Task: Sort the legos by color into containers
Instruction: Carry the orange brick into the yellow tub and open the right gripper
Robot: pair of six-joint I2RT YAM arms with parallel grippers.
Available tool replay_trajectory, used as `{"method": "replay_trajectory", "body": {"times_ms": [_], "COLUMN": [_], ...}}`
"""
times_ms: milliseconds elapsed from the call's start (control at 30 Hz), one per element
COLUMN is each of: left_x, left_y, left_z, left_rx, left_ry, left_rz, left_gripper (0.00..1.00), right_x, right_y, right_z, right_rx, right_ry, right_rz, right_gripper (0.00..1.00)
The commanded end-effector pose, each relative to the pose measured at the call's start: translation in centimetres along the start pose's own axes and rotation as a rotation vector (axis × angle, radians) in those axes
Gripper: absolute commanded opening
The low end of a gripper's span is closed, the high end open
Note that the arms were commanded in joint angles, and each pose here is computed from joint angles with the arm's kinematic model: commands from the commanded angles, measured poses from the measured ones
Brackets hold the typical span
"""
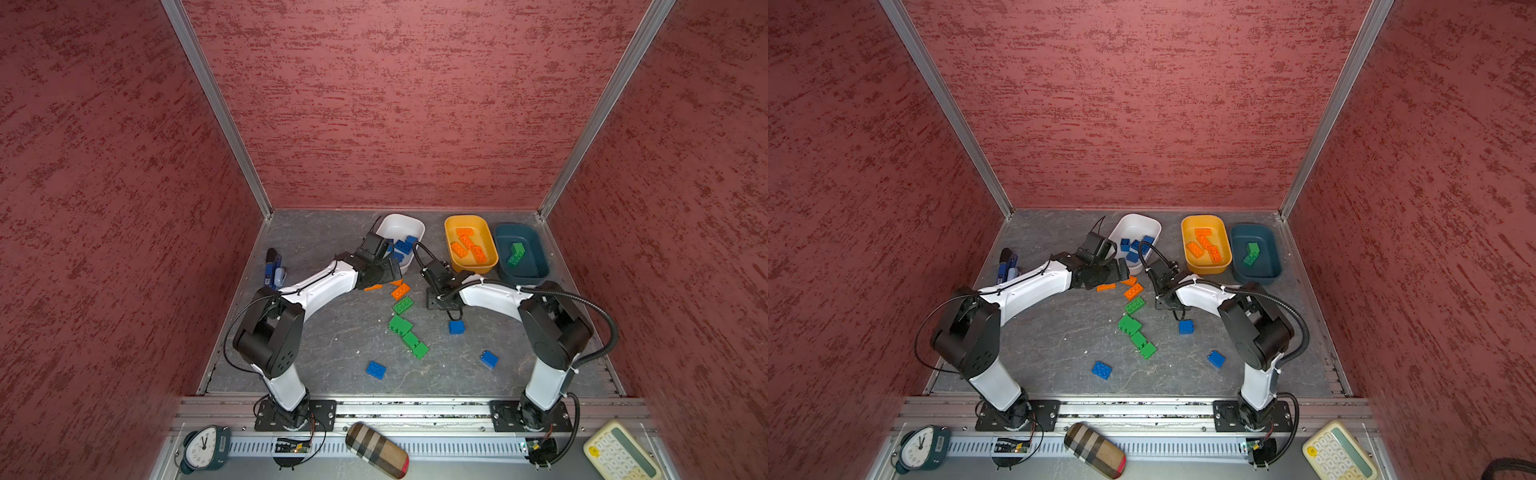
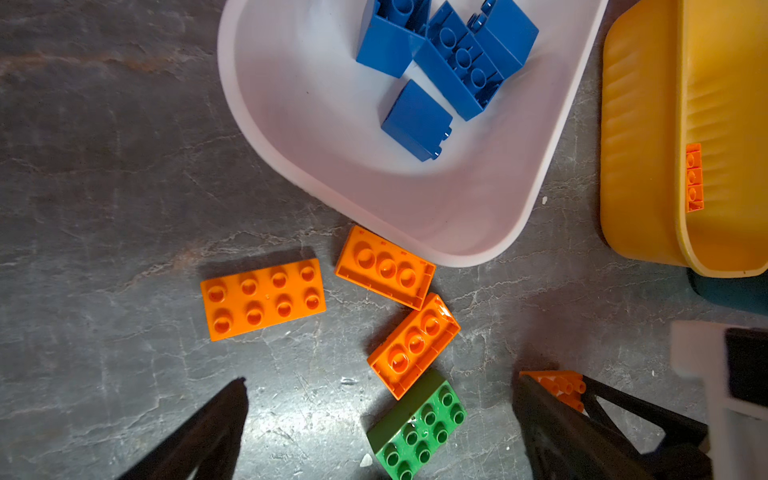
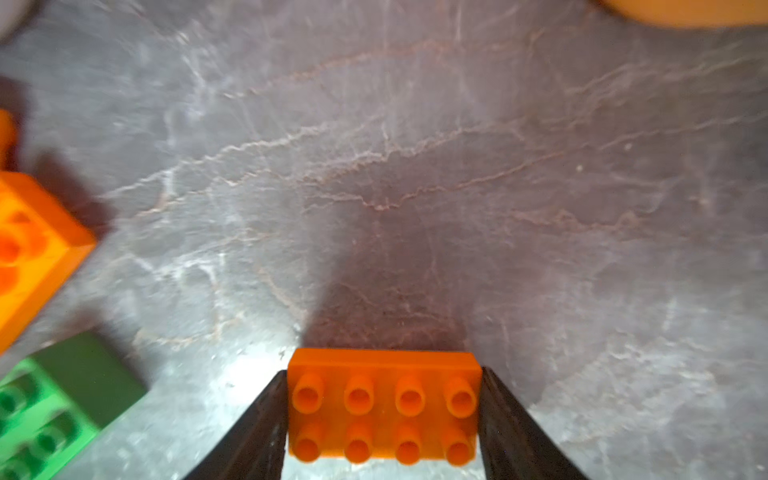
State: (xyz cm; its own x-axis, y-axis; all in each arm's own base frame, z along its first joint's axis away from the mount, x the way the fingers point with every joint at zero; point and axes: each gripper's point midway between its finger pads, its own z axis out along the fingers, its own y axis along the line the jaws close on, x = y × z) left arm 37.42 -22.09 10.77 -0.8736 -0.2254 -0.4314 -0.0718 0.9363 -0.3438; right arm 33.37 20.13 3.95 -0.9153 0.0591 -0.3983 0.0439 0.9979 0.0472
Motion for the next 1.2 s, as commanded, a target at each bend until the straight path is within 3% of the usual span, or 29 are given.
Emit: {"method": "replay_trajectory", "body": {"times_ms": [0,167,333,633,800,967,1167], "left_x": [0.0,0.1,1.0,3.4,5.2,6.7,8.7], "left_y": [-0.9,-1.9,-3.2,-4.9,-5.0,-4.1,-3.5], "left_z": [0.3,-0.4,-0.7,0.8,2.7,4.3,4.9], "left_rx": [0.022,0.038,0.061,0.044,0.011,-0.027,-0.005], "left_ry": [-0.006,-0.018,-0.006,0.071,0.153,0.220,0.297], "left_rz": [0.041,0.096,0.187,0.340,0.410,0.450,0.469], "left_gripper": [0.99,0.99,0.99,1.00,0.95,0.89,0.81], "right_x": [-5.2,-10.9,-17.1,-23.9,-26.2,-28.4,-29.3], "right_y": [-0.5,-2.5,-6.6,-11.2,-10.5,-9.5,-8.9], "right_z": [-3.7,-7.4,-7.9,-2.8,0.8,2.0,-0.2], "right_rx": [-0.045,-0.065,-0.049,-0.038,-0.028,-0.046,-0.090], "right_ry": [-0.175,-0.290,-0.384,-0.392,-0.370,-0.378,-0.414], "right_rz": [0.024,0.016,0.060,0.188,0.130,0.085,0.085], "right_gripper": [0.61,0.60,0.61,0.63,0.64,0.71,0.94]}}
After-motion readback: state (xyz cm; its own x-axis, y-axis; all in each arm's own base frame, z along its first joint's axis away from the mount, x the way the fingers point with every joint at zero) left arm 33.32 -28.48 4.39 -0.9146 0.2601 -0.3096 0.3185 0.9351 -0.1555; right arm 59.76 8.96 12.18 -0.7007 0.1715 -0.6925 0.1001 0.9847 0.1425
